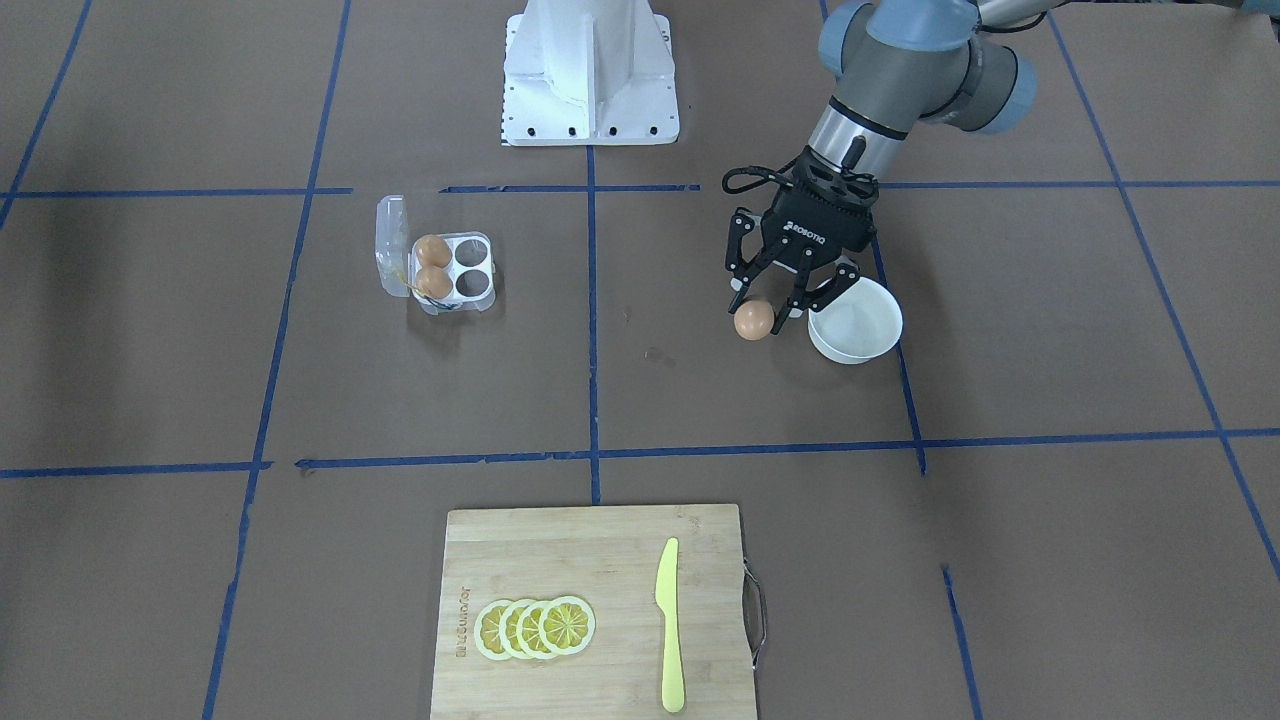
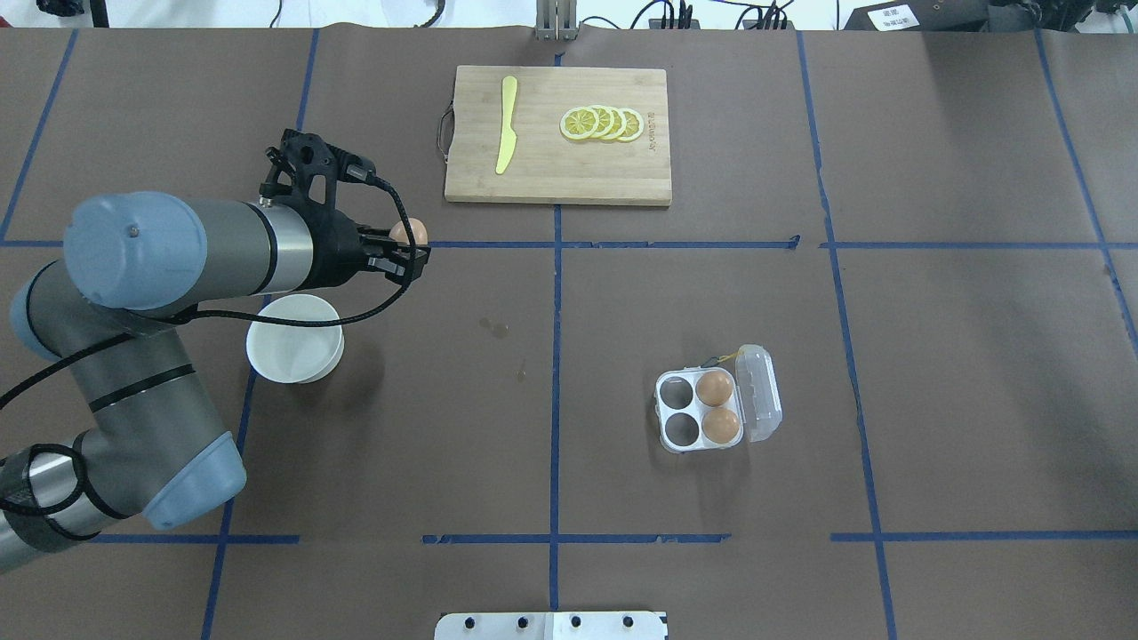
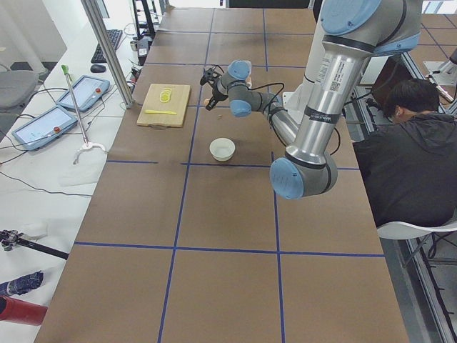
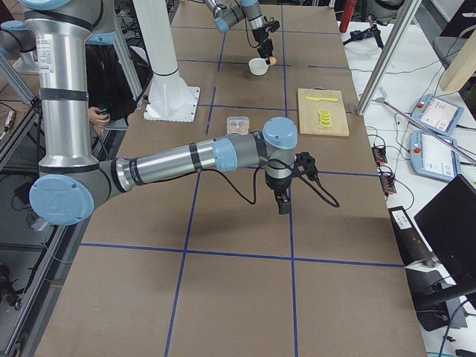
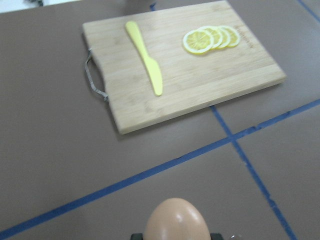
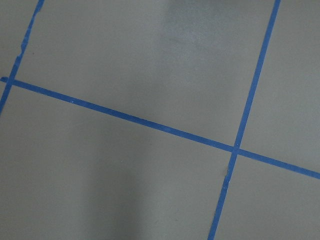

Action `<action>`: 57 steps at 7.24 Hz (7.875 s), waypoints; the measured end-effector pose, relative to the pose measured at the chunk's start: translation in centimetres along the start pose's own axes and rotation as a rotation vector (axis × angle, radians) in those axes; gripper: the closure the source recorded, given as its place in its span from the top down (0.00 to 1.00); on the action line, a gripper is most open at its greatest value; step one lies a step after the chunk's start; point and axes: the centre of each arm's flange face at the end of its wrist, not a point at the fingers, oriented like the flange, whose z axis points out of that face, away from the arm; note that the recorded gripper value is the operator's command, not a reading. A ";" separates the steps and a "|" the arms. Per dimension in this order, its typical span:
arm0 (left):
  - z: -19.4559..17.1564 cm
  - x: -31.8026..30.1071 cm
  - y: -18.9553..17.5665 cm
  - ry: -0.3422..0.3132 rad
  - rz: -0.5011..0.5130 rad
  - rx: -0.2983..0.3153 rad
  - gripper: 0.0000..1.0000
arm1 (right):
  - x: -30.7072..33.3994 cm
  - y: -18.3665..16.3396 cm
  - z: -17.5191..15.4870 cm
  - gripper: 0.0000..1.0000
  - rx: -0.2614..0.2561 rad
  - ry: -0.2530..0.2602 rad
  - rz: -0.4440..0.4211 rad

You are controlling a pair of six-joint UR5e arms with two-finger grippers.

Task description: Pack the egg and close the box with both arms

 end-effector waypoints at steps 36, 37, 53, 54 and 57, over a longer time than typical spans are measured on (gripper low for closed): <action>10.1 26.2 8.0 0.416 0.409 0.386 1.00 | 0.8 0.5 -0.1 1.00 0.000 0.008 0.021; 8.2 25.6 6.0 0.390 0.408 0.337 1.00 | 0.8 0.5 0.0 1.00 -0.001 0.007 0.023; -27.4 -54.3 9.5 -0.376 -0.028 -0.655 1.00 | 0.7 0.9 0.3 1.00 -0.010 -0.001 0.058; -29.4 -55.3 12.9 -0.329 -0.107 -0.637 1.00 | 0.1 0.8 0.7 1.00 -0.016 -0.005 0.078; -31.8 -55.1 16.2 -0.270 -0.228 -0.627 1.00 | -5.7 -0.5 2.4 1.00 -0.046 -0.032 0.104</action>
